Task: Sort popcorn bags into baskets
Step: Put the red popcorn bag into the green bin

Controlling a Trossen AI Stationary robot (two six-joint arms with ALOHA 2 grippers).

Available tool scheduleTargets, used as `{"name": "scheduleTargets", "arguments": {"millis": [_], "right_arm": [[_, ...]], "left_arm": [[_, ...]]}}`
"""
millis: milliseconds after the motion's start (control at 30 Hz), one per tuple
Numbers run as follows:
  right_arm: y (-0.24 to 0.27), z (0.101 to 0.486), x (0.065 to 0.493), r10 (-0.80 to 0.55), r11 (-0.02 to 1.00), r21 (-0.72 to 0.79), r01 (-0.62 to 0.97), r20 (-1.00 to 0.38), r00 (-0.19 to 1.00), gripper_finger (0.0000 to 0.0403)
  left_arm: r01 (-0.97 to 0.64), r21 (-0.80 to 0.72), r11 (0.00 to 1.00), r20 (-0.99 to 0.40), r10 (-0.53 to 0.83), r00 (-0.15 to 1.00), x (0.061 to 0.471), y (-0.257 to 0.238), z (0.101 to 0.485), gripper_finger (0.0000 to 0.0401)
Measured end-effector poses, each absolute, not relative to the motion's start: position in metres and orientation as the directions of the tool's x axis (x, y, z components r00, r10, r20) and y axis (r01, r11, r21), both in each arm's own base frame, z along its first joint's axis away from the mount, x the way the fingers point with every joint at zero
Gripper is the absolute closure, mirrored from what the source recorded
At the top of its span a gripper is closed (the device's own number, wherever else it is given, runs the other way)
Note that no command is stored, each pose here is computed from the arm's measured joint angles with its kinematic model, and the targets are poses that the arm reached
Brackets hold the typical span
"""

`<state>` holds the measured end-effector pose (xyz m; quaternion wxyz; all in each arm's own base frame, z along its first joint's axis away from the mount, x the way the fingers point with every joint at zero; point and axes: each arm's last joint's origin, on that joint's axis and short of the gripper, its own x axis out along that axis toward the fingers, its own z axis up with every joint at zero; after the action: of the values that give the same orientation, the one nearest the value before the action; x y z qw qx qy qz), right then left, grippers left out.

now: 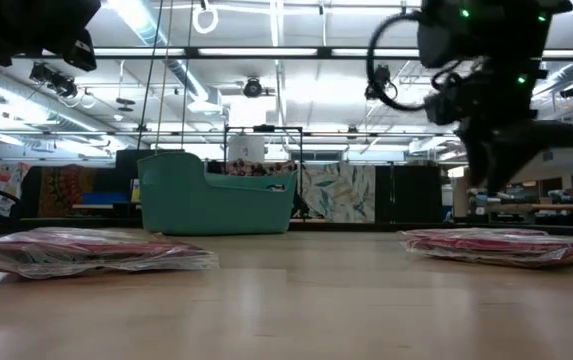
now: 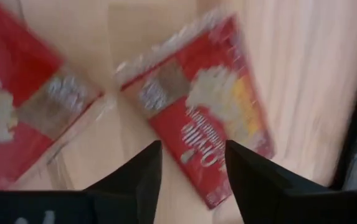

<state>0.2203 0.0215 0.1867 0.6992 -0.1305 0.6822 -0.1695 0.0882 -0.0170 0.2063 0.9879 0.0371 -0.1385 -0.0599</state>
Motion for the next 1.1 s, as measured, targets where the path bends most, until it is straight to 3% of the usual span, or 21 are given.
{"name": "scheduleTargets", "arguments": {"millis": [233,500,600,733,1100], "right_arm": [[0.022,0.164,0.203,-0.425,0.900,-0.428,0.087,-0.904,-0.056,0.0181],[0.017,0.148,0.207,-0.430,0.887,-0.448,0.114,-0.890,-0.152,0.0187],[0.013,0.140,0.218,-0.385,0.888,-0.428,0.166,-0.891,-0.239,0.0190],[0.010,0.129,0.224,-0.447,0.862,-0.500,0.084,-0.828,-0.339,0.0190],[-0.001,0.117,0.236,-0.485,0.865,-0.502,-0.015,-0.827,-0.285,0.0197]], "left_arm": [[0.108,0.090,0.990,0.269,-0.129,0.954,0.088,-0.017,0.206,0.0328],[0.107,0.089,0.990,0.277,-0.128,0.952,0.088,-0.017,0.207,0.0328],[0.108,0.088,0.990,0.278,-0.128,0.952,0.088,-0.017,0.207,0.0328],[0.108,0.087,0.990,0.278,-0.128,0.952,0.088,-0.017,0.207,0.0328],[0.114,0.069,0.991,0.276,-0.129,0.953,0.088,-0.017,0.207,0.0328]]}}
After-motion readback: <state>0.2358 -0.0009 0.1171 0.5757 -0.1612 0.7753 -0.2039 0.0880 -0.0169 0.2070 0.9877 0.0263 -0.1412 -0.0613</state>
